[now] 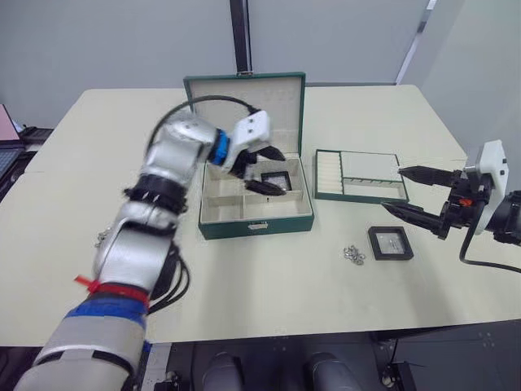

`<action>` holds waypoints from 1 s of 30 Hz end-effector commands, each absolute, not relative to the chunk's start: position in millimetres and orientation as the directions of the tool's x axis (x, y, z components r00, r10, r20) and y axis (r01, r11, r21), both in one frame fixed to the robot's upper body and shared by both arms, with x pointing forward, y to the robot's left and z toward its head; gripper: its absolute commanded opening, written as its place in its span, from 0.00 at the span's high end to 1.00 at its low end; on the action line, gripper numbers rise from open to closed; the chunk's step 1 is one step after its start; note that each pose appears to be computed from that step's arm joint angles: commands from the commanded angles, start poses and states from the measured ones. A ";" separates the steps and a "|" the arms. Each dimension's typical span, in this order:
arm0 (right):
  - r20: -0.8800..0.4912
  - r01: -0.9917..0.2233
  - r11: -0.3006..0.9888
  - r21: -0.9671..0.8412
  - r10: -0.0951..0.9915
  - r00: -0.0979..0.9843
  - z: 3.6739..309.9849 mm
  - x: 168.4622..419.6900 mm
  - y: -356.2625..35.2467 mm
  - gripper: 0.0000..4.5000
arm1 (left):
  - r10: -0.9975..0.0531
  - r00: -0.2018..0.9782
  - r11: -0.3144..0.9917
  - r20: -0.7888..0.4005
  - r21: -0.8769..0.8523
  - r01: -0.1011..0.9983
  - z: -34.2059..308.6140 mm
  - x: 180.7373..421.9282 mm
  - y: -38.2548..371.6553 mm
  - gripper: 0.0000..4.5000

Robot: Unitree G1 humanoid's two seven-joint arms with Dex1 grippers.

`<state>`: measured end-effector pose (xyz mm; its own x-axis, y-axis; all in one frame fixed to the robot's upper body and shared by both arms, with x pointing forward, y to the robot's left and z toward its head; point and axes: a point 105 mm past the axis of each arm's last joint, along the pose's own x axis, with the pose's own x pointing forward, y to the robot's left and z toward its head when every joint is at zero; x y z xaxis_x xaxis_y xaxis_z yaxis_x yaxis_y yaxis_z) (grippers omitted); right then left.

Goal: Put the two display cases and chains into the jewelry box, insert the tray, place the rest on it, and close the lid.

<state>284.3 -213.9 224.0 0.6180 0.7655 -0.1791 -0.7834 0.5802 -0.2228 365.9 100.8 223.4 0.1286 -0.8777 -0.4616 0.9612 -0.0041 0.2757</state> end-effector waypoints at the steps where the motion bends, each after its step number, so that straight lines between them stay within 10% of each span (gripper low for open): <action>1: -0.159 -0.749 0.626 -0.218 0.734 0.660 223.1 284.4 -237.2 0.00 | -0.901 0.175 0.083 -0.397 0.238 0.968 232.8 337.1 136.0 0.01; 16: -0.133 -0.595 0.788 -0.157 0.580 0.803 186.8 317.5 -296.9 0.00 | -0.472 0.838 0.831 -0.273 0.179 0.527 211.0 254.2 310.1 0.01; 30: -0.096 -0.499 0.843 -0.202 0.490 0.866 176.1 341.1 -312.8 0.00 | 0.084 0.976 0.978 -0.202 0.205 -0.042 159.7 222.2 419.2 0.01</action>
